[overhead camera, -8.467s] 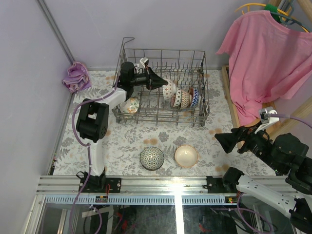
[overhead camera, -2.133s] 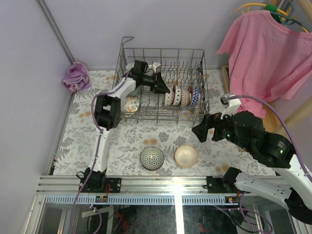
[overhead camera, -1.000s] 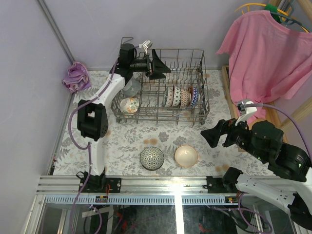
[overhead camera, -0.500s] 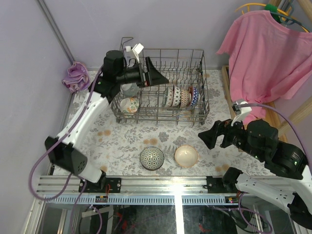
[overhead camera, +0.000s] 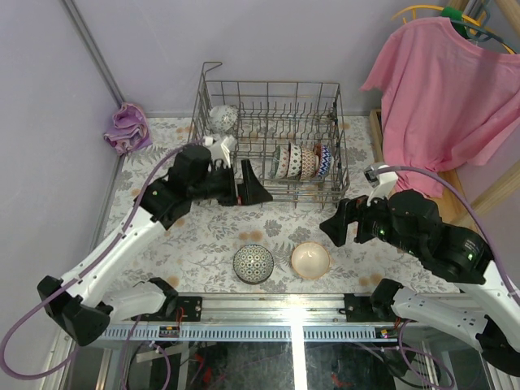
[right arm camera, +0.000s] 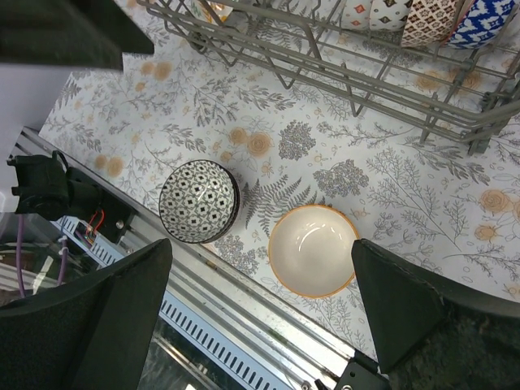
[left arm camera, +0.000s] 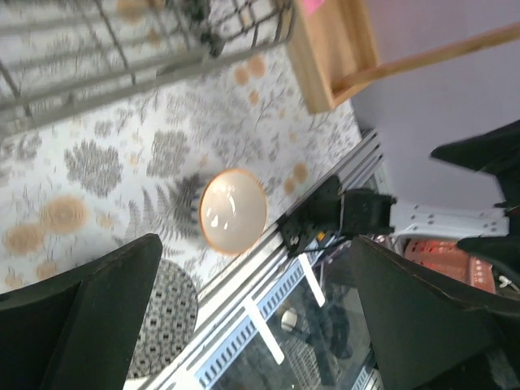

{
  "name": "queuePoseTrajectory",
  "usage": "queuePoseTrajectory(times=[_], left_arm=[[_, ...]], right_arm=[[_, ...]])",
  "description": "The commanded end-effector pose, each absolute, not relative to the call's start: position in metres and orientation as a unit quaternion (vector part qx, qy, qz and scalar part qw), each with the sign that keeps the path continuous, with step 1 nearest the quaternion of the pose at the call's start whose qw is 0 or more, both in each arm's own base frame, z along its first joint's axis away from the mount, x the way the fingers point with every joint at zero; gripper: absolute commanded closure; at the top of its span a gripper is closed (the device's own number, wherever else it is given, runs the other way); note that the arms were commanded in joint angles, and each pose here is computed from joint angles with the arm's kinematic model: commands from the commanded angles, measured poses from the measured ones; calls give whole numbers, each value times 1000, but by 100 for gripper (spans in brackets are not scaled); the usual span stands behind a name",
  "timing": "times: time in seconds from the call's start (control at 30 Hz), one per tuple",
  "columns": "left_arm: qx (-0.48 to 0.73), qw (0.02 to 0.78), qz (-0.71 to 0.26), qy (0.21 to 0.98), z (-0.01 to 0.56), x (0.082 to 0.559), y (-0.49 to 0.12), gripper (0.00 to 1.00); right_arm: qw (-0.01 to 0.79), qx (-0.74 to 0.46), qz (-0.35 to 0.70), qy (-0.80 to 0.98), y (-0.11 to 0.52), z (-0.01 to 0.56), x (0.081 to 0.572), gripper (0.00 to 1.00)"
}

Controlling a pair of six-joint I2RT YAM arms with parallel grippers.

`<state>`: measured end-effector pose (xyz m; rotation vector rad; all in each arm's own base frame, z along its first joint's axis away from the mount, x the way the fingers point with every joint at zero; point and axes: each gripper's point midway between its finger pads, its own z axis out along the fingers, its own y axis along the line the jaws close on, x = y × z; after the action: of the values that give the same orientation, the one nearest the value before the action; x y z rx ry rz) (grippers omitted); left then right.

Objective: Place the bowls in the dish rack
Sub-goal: Move the dish rack to the center of the board.

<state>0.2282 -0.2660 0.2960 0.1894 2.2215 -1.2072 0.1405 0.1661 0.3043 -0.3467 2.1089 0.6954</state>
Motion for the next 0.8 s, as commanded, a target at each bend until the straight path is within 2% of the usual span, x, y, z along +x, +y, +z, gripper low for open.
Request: queuePoseTrajectory(times=[0.0,0.13,0.3,0.57,0.77], left_arm=[[48,286,-407,866,263,205,-258,0],[39,272,-386,881,245,187,-251,0],[6,299,-330,895,229,194,-227,0],[-3,406,-267,874,287,266,-234,1],[-38,411,-188,891,277,315,-216,0]], right_arm=[[427,-159,285,843,174,301,140,0],[416,-154,272,854,173,292,142,1],[413,-146,247,864,176,279,153,1],[447,-142,156,869,187,288,204,0],[444,-140,88,881,197,291,251,5]])
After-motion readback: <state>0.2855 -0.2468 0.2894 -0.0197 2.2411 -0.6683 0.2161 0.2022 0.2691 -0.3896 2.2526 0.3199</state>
